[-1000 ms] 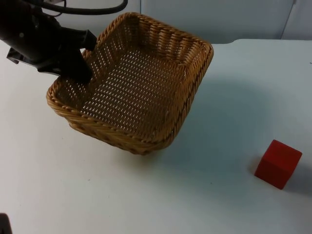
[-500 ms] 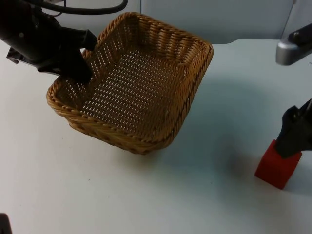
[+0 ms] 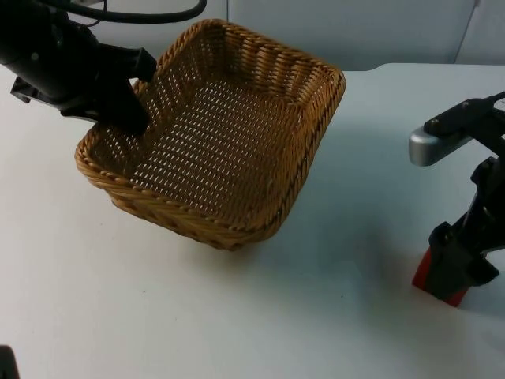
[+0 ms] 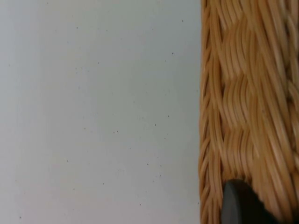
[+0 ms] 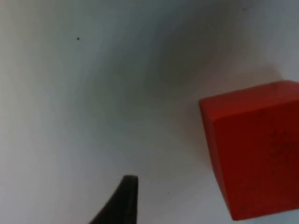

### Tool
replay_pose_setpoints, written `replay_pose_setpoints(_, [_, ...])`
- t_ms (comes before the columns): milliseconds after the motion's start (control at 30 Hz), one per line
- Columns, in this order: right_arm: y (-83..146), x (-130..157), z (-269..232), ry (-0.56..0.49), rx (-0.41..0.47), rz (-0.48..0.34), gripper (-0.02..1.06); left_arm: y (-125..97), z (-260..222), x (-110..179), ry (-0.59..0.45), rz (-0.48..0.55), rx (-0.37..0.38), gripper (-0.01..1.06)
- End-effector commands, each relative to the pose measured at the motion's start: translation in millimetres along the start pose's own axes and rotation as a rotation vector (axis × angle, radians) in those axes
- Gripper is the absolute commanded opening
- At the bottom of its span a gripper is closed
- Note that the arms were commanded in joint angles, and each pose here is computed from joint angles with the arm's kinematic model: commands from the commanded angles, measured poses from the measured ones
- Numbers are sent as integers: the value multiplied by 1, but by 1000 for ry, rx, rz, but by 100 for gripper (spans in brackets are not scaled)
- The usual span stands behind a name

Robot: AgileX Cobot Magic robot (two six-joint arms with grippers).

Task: Pick up the basket with the left hand and place the cube into the basket with the right hand.

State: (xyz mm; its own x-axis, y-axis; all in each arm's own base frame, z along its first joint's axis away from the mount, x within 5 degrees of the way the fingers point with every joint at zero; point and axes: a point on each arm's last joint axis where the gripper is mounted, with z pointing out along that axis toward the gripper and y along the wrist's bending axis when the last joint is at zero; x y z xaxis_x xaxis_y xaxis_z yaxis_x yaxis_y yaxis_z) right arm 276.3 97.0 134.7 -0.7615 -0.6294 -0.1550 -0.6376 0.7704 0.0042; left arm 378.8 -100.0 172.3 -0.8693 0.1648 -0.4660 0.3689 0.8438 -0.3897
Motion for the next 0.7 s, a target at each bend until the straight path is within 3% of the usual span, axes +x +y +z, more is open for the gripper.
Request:
replay_pose_setpoints(0, [-2,-6,5,-29,12,-7,104,-4,-5,-5,-30,-17,12,0])
replay_pose_setpoints(200, [-3,-7,19,-19,12,-2,104,-4,-5,-5,-30,-17,12,0])
replay_pose_setpoints(267, [-4,-7,26,-12,11,-1,99,-4,-5,-5,-30,-17,12,0])
replay_pose_setpoints(333, [-5,-7,31,-17,16,11,82,-4,-5,-5,-30,-17,12,0])
replay_pose_setpoints(367, [-6,-9,33,-30,23,19,66,-4,-5,-5,-30,-17,12,0])
replay_pose_setpoints(400, [-6,-9,33,-30,23,19,66,-4,-5,-5,-30,-17,12,0])
replay_pose_setpoints(433, [-6,-10,32,-50,33,28,51,-4,-5,-5,-30,-17,12,0])
replay_pose_setpoints(500, [-10,-17,30,-100,69,57,8,-4,-5,-5,-30,-17,12,0])
replay_pose_setpoints(533, [-14,-21,26,-113,92,70,0,-4,-5,-5,-30,-17,12,0])
replay_pose_setpoints(667, [-28,-40,2,-113,185,75,0,-4,-5,-5,-30,-17,12,0])
